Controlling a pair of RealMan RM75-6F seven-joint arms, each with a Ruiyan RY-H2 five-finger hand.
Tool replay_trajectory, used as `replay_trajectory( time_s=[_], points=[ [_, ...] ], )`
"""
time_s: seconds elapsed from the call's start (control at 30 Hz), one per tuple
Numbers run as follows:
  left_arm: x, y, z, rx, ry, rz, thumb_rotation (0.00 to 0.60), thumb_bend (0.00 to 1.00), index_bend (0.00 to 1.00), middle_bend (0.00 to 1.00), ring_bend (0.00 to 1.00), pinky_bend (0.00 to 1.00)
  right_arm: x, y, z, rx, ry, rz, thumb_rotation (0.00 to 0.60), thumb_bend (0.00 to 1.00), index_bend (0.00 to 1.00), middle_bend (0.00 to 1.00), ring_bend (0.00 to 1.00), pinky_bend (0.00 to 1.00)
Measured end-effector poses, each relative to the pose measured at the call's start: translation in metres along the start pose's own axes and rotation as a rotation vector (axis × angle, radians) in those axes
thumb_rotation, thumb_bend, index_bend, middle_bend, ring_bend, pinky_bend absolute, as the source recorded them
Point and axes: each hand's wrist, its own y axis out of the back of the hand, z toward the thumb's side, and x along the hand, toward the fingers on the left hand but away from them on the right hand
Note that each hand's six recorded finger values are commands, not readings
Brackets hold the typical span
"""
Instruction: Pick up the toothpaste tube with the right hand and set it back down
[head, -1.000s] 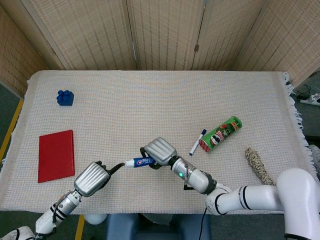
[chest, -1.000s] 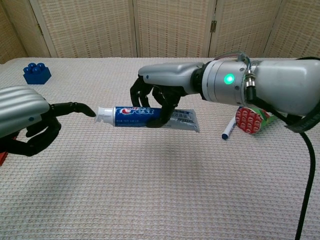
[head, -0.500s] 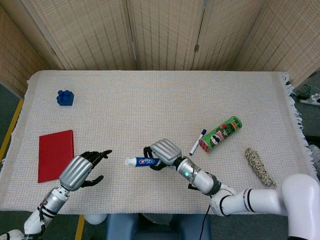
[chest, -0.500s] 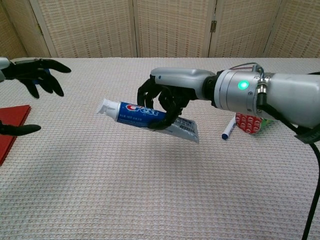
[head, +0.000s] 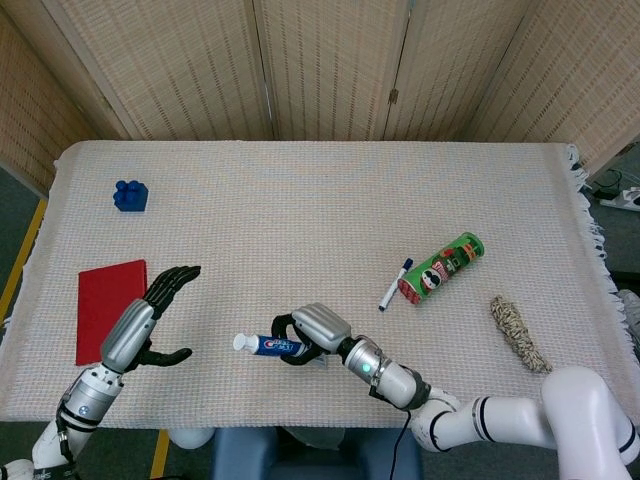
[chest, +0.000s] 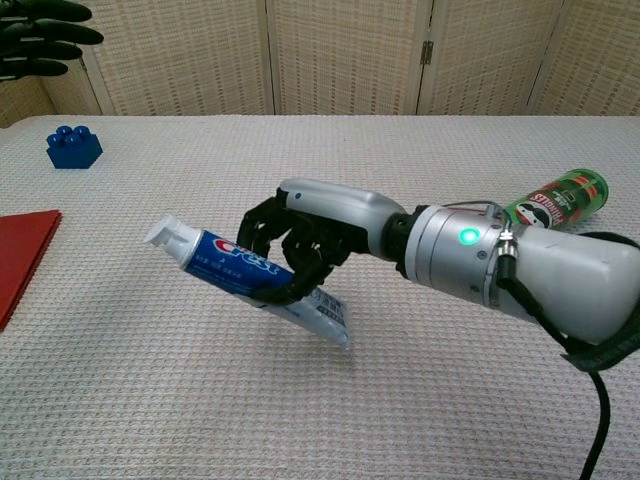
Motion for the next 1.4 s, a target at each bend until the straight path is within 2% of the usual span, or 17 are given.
replay_trajectory(
  time_s=[0.33,0.63,1.0,1.17,1.4],
  points=[
    [0.017,-0.022,0.012,0.057,-0.033,-0.021,0.066,0.06,0.08,0.08,0.02,0.0,-0.008,-0.016,0.032,-0.116,0.076,-0.023,0.6,0.58,0.72,0.62,0.73,0.67],
    [0.029,-0.04,0.024,0.079,-0.075,-0.024,0.066,0.06,0.06,0.06,0.01,0.0,-0.013,-0.018,0.048,-0.159,0.115,-0.054,0.6,0.59,0.72,0.62,0.74,0.67],
    [0.031,-0.064,0.039,0.103,-0.133,-0.046,0.064,0.06,0.05,0.06,0.0,0.0,-0.017,-0.021,0.058,-0.214,0.121,-0.079,0.6,0.61,0.74,0.62,0.74,0.68],
    [0.035,-0.069,0.042,0.11,-0.139,-0.029,0.067,0.06,0.01,0.05,0.0,0.0,-0.018,-0.022,0.061,-0.248,0.118,-0.096,0.6,0.61,0.74,0.63,0.75,0.68],
    [0.038,-0.071,0.046,0.067,-0.141,-0.002,0.069,0.06,0.0,0.03,0.0,0.0,-0.019,-0.025,0.065,-0.312,0.113,-0.119,0.6,0.63,0.75,0.63,0.75,0.69]
  ],
)
